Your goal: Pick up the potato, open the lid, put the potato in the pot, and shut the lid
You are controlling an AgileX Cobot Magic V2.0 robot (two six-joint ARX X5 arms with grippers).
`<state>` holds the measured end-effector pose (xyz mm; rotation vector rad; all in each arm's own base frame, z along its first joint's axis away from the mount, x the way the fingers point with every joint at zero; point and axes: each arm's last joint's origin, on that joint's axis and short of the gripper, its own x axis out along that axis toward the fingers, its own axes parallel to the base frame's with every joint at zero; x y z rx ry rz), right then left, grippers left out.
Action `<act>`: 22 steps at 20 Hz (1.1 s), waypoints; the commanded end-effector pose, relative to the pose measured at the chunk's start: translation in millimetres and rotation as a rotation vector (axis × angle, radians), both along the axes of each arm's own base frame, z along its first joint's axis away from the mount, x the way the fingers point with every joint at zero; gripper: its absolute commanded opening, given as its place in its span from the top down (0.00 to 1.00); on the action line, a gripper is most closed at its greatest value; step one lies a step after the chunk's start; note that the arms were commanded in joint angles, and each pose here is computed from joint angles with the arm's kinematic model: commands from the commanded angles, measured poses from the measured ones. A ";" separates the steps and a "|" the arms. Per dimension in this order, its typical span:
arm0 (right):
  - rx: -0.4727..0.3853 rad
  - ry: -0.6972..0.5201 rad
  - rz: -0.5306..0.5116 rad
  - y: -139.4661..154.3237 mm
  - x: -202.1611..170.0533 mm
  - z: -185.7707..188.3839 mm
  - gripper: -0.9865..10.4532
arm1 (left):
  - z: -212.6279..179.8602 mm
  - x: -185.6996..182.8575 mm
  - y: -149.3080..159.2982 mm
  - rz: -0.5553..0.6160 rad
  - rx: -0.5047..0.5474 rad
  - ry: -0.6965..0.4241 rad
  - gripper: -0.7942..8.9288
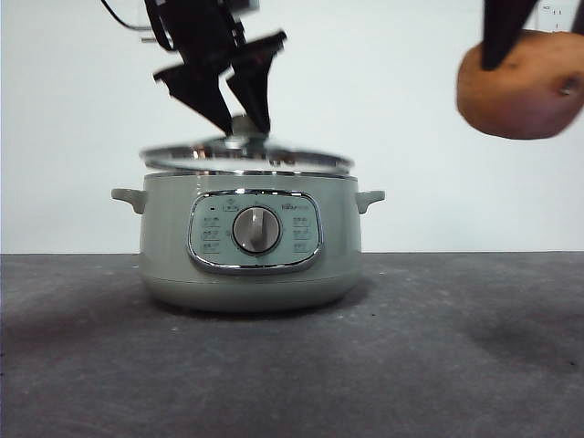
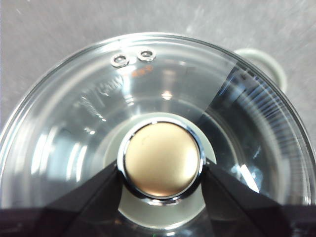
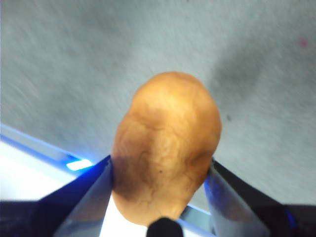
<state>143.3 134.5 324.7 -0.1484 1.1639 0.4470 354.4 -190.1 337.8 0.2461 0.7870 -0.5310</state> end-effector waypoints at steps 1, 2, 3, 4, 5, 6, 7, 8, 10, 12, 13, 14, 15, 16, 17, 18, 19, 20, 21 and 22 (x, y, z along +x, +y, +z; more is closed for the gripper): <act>0.044 0.014 -0.026 7.4 6.7 -1.9 0.92 | 35.8 -13.6 10.9 -0.002 -0.056 -0.118 0.93; 0.055 0.016 -0.025 11.1 10.2 -3.3 0.92 | 42.1 -16.9 14.6 0.003 -0.064 -0.133 0.93; 0.065 0.022 -0.020 16.1 15.0 -4.2 0.92 | 49.1 -21.2 19.1 0.006 -0.070 -0.150 0.93; 0.067 0.030 -0.017 20.8 19.7 -4.2 0.92 | 55.1 -24.7 24.0 0.014 -0.075 -0.163 0.93; 0.062 0.034 -0.015 27.5 26.8 -2.3 0.92 | 61.5 -28.1 31.0 0.026 -0.080 -0.177 0.93; 0.060 0.032 -0.011 34.2 33.8 0.6 0.92 | 66.8 -31.1 37.6 0.037 -0.081 -0.187 0.93; 0.062 0.025 -0.004 41.9 42.4 5.3 0.92 | 72.0 -34.1 45.2 0.049 -0.079 -0.198 0.93; 0.068 0.016 0.005 50.5 53.7 10.8 0.92 | 77.5 -37.3 54.3 0.062 -0.073 -0.210 0.92; 0.098 0.009 0.022 66.8 75.6 21.1 0.92 | 86.1 -41.8 72.2 0.101 -0.068 -0.227 0.92; 0.126 0.007 0.035 82.9 100.0 28.2 0.92 | 93.2 -44.1 91.0 0.152 -0.069 -0.246 0.92; 0.129 0.003 0.035 89.5 112.6 30.7 0.92 | 96.4 -45.1 99.9 0.177 -0.069 -0.256 0.92; 0.129 0.000 0.034 96.9 125.2 31.5 0.92 | 99.2 -46.2 108.2 0.201 -0.070 -0.265 0.92; 0.131 -0.002 0.026 103.2 137.9 31.4 0.92 | 101.4 -46.8 115.5 0.223 -0.069 -0.273 0.92; 0.134 -0.009 0.019 108.5 150.4 31.7 0.92 | 103.5 -47.7 122.2 0.243 -0.069 -0.281 0.92; 0.137 -0.020 0.019 113.2 161.1 31.3 0.92 | 104.7 -48.1 127.2 0.258 -0.068 -0.285 0.92; 0.137 -0.035 0.027 119.1 173.7 29.2 0.92 | 105.6 -48.3 131.8 0.272 -0.067 -0.288 0.92; 0.137 -0.044 0.032 123.9 183.9 26.2 0.92 | 106.1 -48.2 135.1 0.283 -0.066 -0.290 0.92; 0.134 -0.046 0.032 128.6 192.5 22.2 0.92 | 106.1 -47.8 137.2 0.289 -0.065 -0.290 0.92; 0.130 -0.045 0.028 132.2 201.4 16.5 0.92 | 106.1 -47.5 138.8 0.295 -0.064 -0.291 0.92; 0.127 -0.043 0.021 134.8 209.3 11.1 0.92 | 106.3 -47.2 139.9 0.298 -0.065 -0.293 0.92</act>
